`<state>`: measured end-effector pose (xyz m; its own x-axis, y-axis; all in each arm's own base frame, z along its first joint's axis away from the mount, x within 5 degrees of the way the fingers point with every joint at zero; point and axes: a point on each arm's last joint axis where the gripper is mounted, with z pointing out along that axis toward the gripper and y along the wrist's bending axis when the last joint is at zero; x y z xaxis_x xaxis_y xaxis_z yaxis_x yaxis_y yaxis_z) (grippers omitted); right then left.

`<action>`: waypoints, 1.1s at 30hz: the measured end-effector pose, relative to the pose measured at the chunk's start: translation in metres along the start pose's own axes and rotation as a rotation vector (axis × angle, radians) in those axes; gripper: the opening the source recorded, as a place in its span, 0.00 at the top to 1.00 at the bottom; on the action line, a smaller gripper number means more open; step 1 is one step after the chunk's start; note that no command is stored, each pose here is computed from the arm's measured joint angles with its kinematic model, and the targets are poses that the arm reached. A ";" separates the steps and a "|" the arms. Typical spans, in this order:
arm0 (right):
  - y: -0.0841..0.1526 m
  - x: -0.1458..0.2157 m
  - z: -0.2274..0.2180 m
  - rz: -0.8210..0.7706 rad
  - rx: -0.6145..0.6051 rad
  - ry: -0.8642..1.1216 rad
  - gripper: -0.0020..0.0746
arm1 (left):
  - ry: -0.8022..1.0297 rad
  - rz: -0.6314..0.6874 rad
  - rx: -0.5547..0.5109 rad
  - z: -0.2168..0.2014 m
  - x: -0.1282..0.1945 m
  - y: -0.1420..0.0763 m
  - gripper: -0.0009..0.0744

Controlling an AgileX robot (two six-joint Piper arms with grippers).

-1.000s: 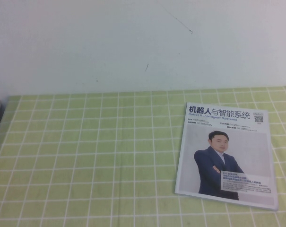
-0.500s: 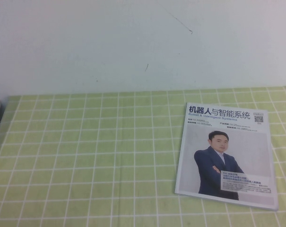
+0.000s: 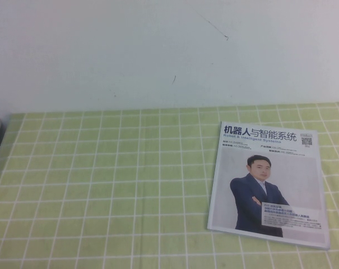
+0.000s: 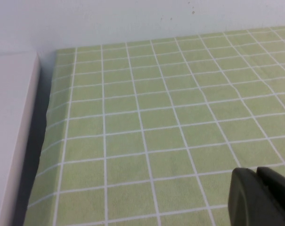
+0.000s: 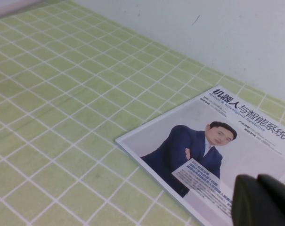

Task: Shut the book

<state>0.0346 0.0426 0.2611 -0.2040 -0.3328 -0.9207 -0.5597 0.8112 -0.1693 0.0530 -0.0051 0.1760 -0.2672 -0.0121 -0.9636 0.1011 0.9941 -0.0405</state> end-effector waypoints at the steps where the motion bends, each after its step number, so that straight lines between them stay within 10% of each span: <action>1: 0.000 0.000 0.000 0.000 0.000 0.000 0.98 | 0.000 -0.004 0.000 0.000 0.000 0.000 0.99; 33: 0.000 0.000 0.000 0.002 -0.001 -0.001 0.98 | 0.005 -0.090 -0.001 0.000 0.000 0.000 0.99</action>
<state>0.0346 0.0427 0.2611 -0.2038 -0.3309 -0.9214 -0.5602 0.8112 -0.1674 0.0529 -0.0050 0.1755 -0.2801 -0.1013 -0.9546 0.0749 0.9891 -0.1269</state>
